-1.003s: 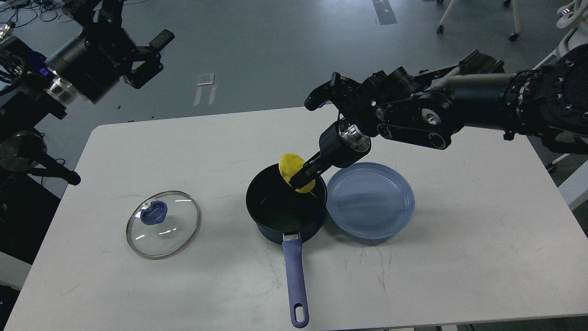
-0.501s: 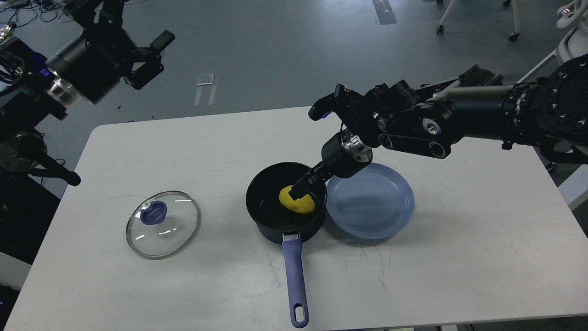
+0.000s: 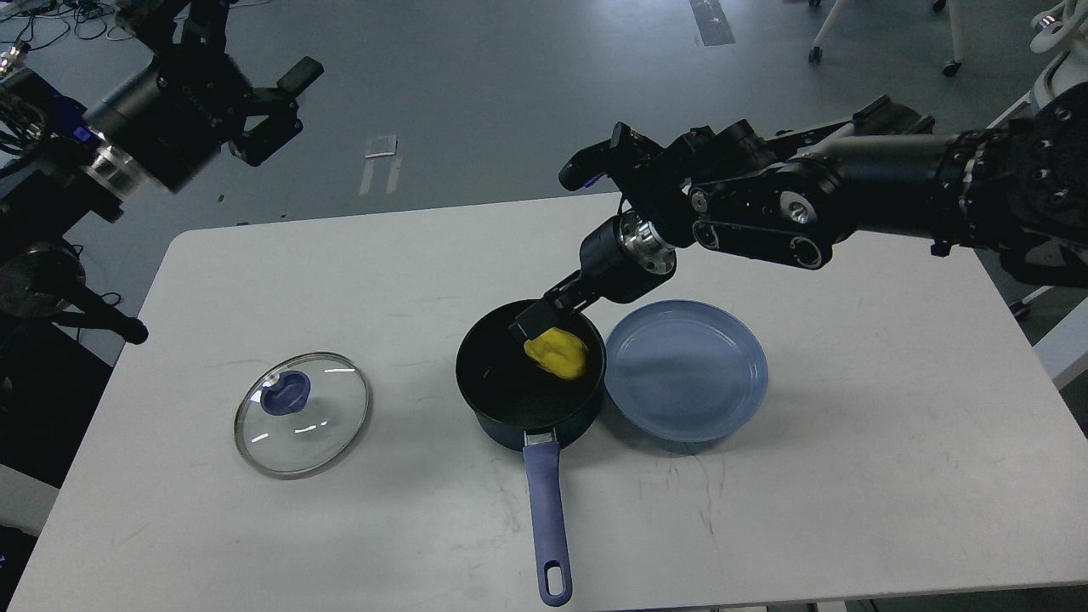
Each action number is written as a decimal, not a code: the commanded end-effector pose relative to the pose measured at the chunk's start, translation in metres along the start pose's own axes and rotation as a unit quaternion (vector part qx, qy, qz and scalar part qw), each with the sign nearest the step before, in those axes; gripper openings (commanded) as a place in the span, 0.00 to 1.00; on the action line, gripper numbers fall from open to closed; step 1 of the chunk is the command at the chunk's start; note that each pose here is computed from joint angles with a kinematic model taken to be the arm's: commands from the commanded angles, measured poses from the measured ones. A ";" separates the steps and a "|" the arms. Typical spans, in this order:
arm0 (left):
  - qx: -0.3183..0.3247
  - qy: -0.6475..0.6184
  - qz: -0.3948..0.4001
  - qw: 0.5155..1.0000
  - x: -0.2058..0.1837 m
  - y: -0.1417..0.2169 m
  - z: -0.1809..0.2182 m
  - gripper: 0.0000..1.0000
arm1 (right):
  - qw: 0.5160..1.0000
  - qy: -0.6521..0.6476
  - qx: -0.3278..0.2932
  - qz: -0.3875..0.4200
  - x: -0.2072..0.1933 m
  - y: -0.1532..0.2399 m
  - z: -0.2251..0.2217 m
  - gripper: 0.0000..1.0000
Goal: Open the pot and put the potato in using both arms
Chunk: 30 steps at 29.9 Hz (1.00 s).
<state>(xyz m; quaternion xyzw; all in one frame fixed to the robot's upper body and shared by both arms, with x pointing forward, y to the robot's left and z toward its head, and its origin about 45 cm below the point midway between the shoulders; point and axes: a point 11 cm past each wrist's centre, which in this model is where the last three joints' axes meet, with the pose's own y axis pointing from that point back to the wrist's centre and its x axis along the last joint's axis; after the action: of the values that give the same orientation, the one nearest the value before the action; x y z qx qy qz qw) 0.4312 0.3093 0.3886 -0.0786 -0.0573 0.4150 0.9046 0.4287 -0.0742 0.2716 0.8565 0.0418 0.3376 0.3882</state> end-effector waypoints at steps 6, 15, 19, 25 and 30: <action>0.009 0.011 0.002 1.000 -0.002 0.004 -0.013 0.98 | 0.959 -0.212 0.059 0.179 0.012 0.086 0.066 0.94; 0.017 0.050 0.007 0.999 -0.011 0.010 -0.045 0.98 | 0.796 -0.464 0.172 0.348 -0.054 0.117 0.144 0.95; 0.025 0.068 0.021 0.997 -0.011 0.017 -0.065 0.98 | 0.696 -0.552 0.201 0.412 -0.101 0.127 0.177 0.95; 0.039 0.086 0.038 0.995 -0.009 0.025 -0.087 0.98 | 0.628 -0.598 0.213 0.450 -0.142 0.131 0.195 0.95; 0.038 0.111 0.056 0.991 -0.011 0.029 -0.107 0.98 | 0.594 -0.618 0.215 0.469 -0.167 0.134 0.204 1.00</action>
<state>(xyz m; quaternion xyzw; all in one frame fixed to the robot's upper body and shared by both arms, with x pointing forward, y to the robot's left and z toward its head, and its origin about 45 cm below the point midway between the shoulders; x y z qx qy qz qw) 0.4215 0.3104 0.2881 -0.0859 0.0508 0.4496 0.8876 0.4055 -0.3472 0.1842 0.8281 -0.5350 -0.1469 -0.0799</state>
